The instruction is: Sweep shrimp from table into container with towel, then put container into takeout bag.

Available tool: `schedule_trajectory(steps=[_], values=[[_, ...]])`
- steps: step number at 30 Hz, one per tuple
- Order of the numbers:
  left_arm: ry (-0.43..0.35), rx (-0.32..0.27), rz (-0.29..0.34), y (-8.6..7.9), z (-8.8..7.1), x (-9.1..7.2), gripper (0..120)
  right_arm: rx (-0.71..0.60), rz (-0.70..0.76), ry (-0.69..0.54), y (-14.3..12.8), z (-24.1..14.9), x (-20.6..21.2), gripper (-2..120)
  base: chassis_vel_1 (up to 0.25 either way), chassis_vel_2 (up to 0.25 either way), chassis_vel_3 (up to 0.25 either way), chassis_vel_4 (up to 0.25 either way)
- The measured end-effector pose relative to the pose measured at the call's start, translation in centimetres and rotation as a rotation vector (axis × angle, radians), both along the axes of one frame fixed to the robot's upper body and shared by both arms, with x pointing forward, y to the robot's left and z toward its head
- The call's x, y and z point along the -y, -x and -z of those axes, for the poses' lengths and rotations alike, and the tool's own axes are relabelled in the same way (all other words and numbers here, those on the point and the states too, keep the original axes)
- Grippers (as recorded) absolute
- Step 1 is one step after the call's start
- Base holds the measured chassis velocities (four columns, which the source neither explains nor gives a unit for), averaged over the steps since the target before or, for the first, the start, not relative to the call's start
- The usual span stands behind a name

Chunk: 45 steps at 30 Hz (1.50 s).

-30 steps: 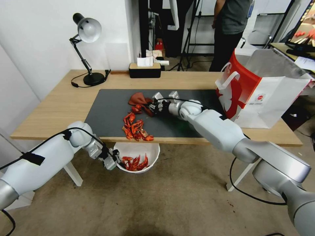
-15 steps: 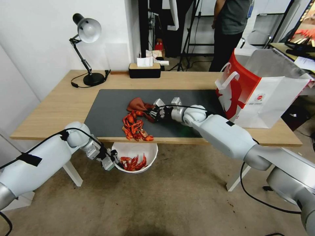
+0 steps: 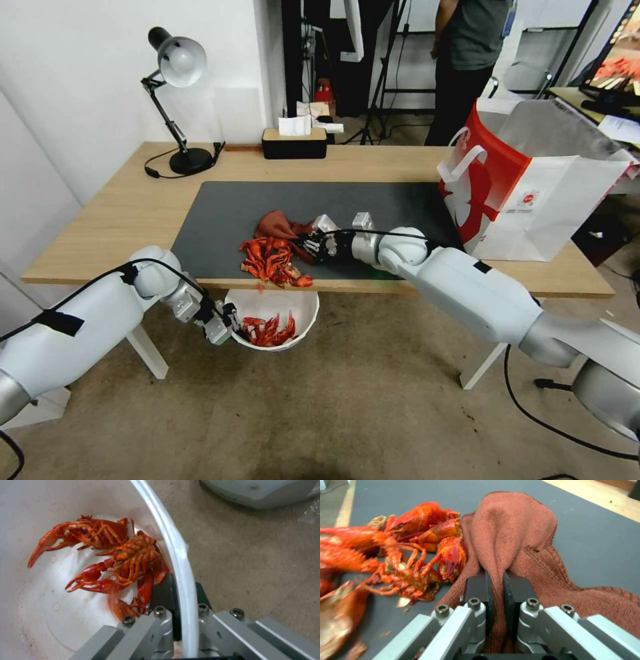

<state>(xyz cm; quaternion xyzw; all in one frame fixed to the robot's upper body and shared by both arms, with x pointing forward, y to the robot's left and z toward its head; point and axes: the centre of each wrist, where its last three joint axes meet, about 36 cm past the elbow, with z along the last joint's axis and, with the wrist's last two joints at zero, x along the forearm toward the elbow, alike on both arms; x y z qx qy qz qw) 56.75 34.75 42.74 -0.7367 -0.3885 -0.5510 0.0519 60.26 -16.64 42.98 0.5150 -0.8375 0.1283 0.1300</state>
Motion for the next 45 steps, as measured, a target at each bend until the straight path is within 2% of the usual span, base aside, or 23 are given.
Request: schedule_trajectory(steps=[26, 45], values=[[-0.004, 0.01, 0.0, -0.2, -0.8, 0.0, 0, -0.012, 0.058, -0.056, 6.4, 1.6, 1.3, 5, 0.0, 0.0, 0.0, 0.0], [-0.006, 0.008, 0.0, 0.0, -1.0, 0.0, 0, -0.008, 0.03, -0.081, 9.3, 0.8, 0.4, 5, 0.0, 0.0, 0.0, 0.0]])
